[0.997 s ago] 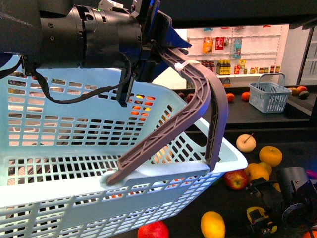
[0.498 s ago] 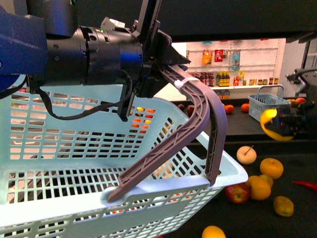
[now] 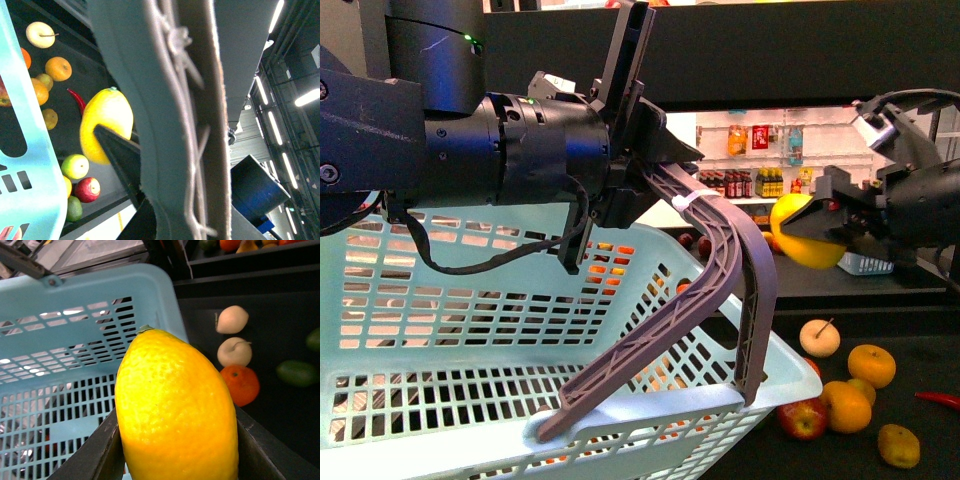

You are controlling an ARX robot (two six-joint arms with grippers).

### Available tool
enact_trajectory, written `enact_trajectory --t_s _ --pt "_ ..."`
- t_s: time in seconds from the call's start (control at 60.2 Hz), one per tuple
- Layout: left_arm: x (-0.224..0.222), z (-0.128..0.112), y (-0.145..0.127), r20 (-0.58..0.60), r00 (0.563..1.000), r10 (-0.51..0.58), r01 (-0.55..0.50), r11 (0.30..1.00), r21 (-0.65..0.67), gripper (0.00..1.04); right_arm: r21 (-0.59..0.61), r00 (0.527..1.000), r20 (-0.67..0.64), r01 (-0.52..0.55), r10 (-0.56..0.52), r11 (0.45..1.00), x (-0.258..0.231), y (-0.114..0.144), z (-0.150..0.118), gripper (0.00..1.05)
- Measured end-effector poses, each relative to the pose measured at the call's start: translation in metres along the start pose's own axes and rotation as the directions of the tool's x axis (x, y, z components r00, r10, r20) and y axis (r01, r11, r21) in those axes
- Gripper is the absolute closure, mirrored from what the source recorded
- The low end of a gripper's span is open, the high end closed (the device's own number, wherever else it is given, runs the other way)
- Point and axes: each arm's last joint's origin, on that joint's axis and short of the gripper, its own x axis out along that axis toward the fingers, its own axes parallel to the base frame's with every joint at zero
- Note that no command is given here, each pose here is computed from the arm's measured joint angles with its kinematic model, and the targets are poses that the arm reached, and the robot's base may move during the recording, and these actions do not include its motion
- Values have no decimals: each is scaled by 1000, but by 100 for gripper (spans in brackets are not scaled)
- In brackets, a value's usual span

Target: Pick lemon from shelf

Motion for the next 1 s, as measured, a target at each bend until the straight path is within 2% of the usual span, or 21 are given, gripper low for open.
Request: enact_trajectory --t_s 0.282,0.449,0.781,0.881,0.997 --pt "0 0 0 0 1000 0 0 1000 0 98 11 998 -44 -48 49 999 12 25 -22 55" --pt "0 0 0 0 1000 0 0 1000 0 98 7 997 -57 -56 56 998 20 28 -30 55" --pt "0 0 0 0 1000 0 0 1000 0 98 8 995 -58 -79 80 997 21 27 -33 7" --pt "0 0 0 -3 1000 0 0 1000 -3 98 12 997 -42 -62 62 998 19 21 -29 8" --pt "0 0 0 0 1000 1 -1 1000 -2 98 6 994 86 74 -74 997 1 -18 1 7"
